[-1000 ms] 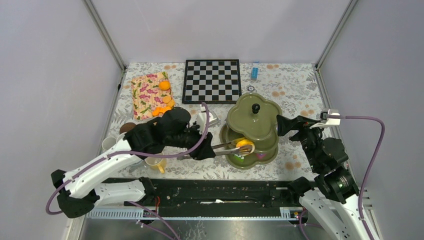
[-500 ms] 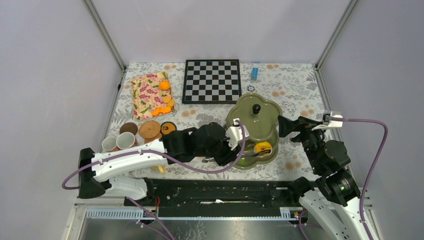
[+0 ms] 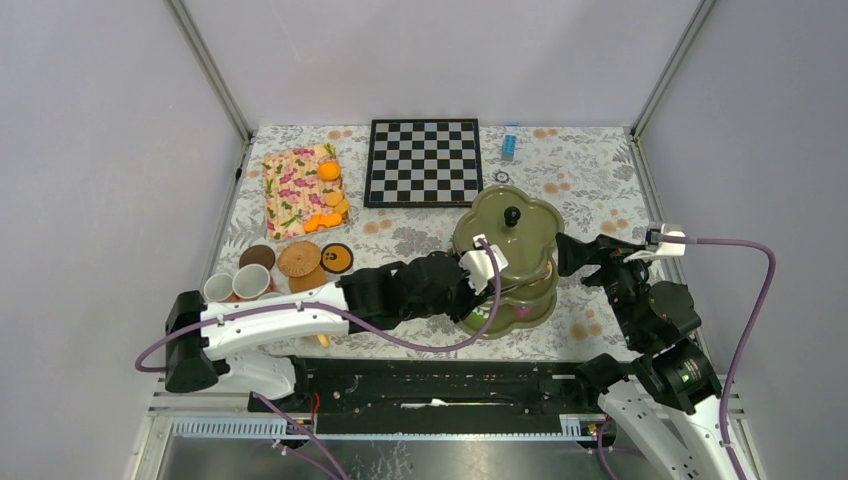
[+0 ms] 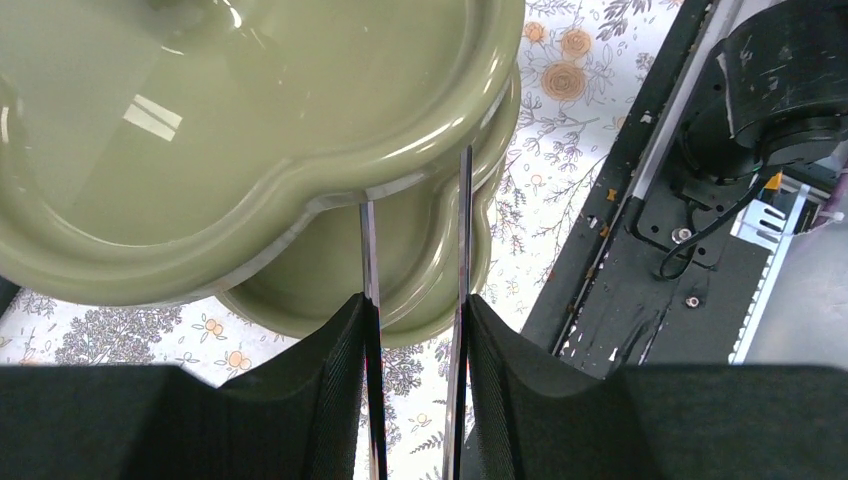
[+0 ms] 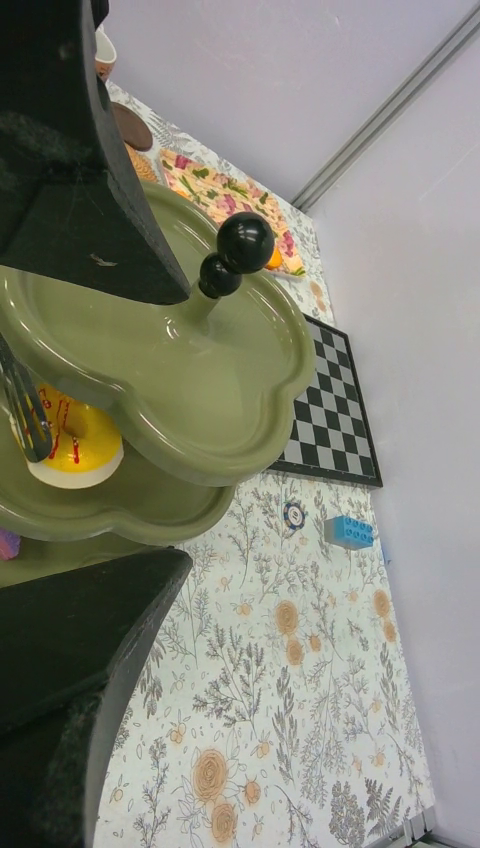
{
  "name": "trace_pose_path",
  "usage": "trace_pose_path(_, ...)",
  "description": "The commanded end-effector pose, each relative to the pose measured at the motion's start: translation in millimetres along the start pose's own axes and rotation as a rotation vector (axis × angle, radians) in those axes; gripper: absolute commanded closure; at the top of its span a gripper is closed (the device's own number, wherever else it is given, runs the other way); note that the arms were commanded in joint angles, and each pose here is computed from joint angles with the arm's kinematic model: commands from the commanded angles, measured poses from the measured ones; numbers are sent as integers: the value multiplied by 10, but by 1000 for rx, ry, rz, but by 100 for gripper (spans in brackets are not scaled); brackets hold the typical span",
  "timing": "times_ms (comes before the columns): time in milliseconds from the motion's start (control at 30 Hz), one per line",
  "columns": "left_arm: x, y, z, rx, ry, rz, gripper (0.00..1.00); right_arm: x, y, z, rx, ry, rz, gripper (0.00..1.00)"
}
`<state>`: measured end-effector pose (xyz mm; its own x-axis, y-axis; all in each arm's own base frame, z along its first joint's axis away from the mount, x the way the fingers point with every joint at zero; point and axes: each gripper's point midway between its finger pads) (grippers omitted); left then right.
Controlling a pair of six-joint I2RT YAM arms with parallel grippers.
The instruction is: Serve the afternoon tea
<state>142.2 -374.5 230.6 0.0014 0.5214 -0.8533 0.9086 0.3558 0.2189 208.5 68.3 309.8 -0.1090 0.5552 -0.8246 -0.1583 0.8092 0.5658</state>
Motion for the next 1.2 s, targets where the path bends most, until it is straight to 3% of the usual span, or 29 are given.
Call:
trace_pose_path(0,-270,39,33,-23,-86,9,65,-55,30,-7,-10,-24,14,2)
trace_pose_path(433,-131,-63,64,30,-15,16,51,-38,28,-6,-10,-19,20,2)
trace_pose_path(1167,-157,-30,-260,37,-54,-13,42,-13,32,-3,-13,-11,32,2)
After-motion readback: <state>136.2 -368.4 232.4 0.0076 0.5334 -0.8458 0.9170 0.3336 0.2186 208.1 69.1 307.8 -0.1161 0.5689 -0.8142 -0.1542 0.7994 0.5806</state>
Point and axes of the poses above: each gripper's point midway between its finger pads, its own z axis out along the fingers, its own y axis along the line the jaws close on, x = y × z, and after that the axes turned 13 degrees about z, right-handed
